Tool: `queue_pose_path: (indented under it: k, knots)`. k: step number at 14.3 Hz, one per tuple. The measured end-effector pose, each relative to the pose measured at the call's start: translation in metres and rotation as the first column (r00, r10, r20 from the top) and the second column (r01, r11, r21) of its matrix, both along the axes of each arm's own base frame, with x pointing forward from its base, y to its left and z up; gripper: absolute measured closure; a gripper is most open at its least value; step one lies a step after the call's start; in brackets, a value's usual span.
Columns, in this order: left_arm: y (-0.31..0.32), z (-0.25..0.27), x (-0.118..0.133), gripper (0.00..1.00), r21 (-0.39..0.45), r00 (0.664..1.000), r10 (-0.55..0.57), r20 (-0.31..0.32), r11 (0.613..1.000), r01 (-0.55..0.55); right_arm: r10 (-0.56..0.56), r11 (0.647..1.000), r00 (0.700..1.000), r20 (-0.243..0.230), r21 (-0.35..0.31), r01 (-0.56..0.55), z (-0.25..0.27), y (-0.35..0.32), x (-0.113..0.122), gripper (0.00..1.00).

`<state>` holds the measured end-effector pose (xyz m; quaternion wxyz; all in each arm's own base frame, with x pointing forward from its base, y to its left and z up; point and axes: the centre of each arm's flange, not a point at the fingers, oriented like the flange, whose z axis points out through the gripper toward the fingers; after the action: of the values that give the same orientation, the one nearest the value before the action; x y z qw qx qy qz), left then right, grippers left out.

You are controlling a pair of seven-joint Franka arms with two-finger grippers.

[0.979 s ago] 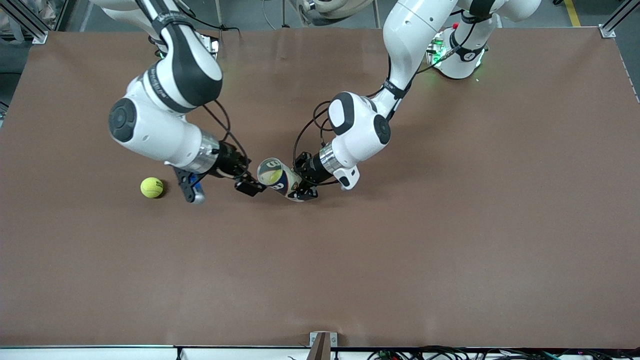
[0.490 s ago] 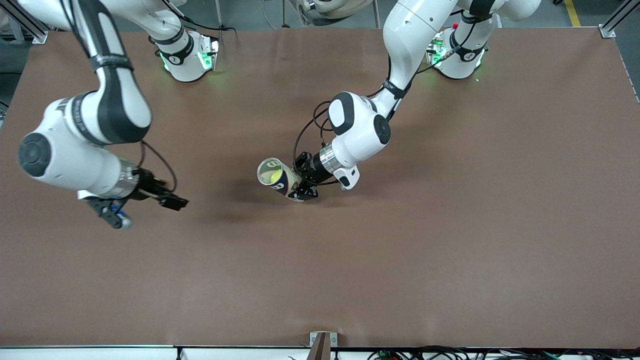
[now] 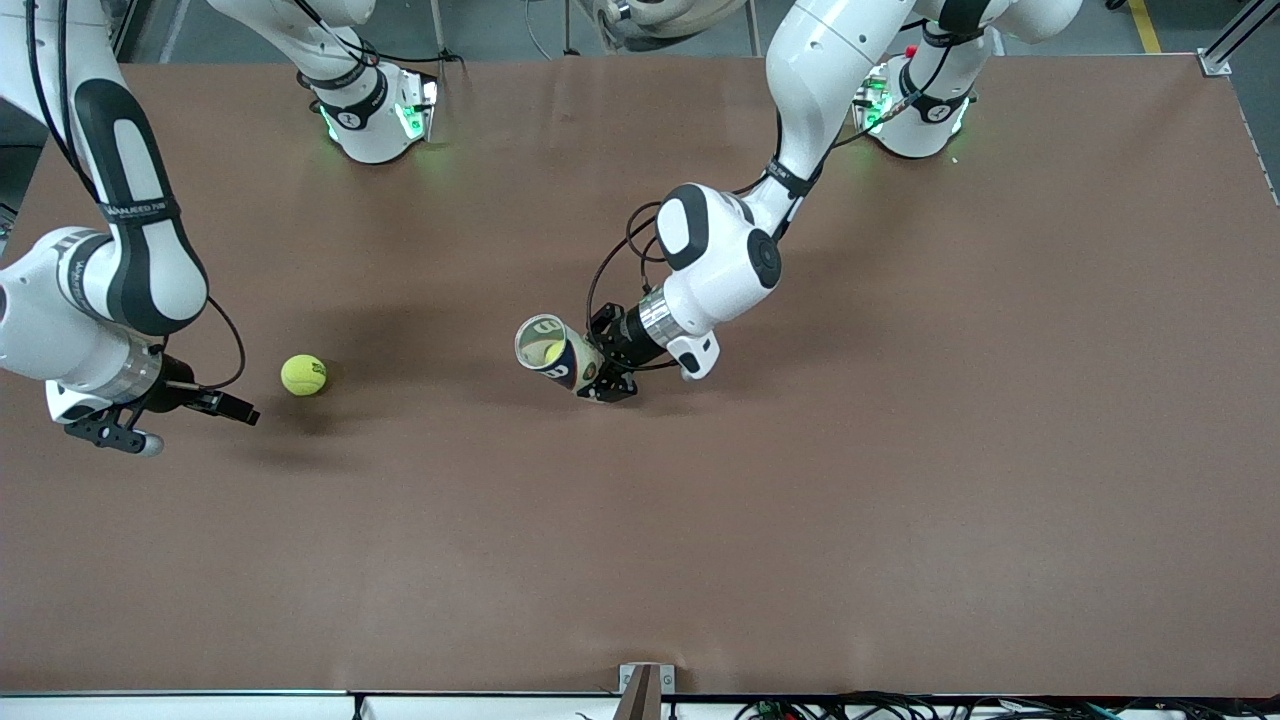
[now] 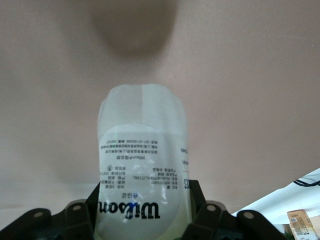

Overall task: Insert tennis ball vertically with right arm
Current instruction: 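Move the right gripper to the second ball and grasp it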

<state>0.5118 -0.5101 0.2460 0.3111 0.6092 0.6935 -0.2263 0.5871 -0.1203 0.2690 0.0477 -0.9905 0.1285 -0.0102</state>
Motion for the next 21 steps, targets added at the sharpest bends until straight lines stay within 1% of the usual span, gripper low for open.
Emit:
queue_pose_path:
  k: [3,4,6,10,13,17,18,21]
  knots:
    - [0.000,0.000,0.000,0.32,0.000,1.000,0.000,0.000,1.000,0.000,0.024,1.000,1.000,-0.004,-0.010,-0.024,-0.040,0.020,-0.029,0.00]
    - [0.000,0.000,0.000,0.32,0.000,1.000,0.000,0.000,1.000,0.000,0.031,0.999,0.999,-0.012,-0.011,-0.031,-0.050,0.028,-0.038,0.00]
    - [0.000,0.000,0.000,0.32,0.000,1.000,0.000,0.000,1.000,0.000,0.039,0.999,0.999,-0.029,-0.008,-0.039,-0.059,0.035,-0.047,0.00]
    - [0.000,0.000,0.000,0.32,-0.001,1.000,0.001,0.000,1.000,-0.001,0.048,0.999,0.998,-0.038,-0.004,-0.048,-0.062,0.041,-0.052,0.00]
    - [0.000,0.001,0.000,0.30,-0.004,1.000,0.008,-0.002,1.000,-0.008,0.049,0.999,0.998,-0.041,-0.004,-0.049,-0.062,0.042,-0.053,0.00]
    - [0.006,0.003,0.004,0.31,-0.025,0.997,0.080,-0.005,0.996,-0.080,0.050,0.999,0.997,-0.052,-0.001,-0.050,-0.064,0.043,-0.055,0.04]
    - [0.007,0.003,0.005,0.31,-0.031,0.996,0.094,-0.008,0.995,-0.094,0.050,0.999,0.997,-0.062,0.003,-0.050,-0.066,0.043,-0.057,0.04]
    - [0.008,0.003,0.005,0.31,-0.040,0.993,0.121,-0.012,0.992,-0.121,0.056,0.998,0.992,-0.117,0.022,-0.054,-0.072,0.045,-0.065,0.06]
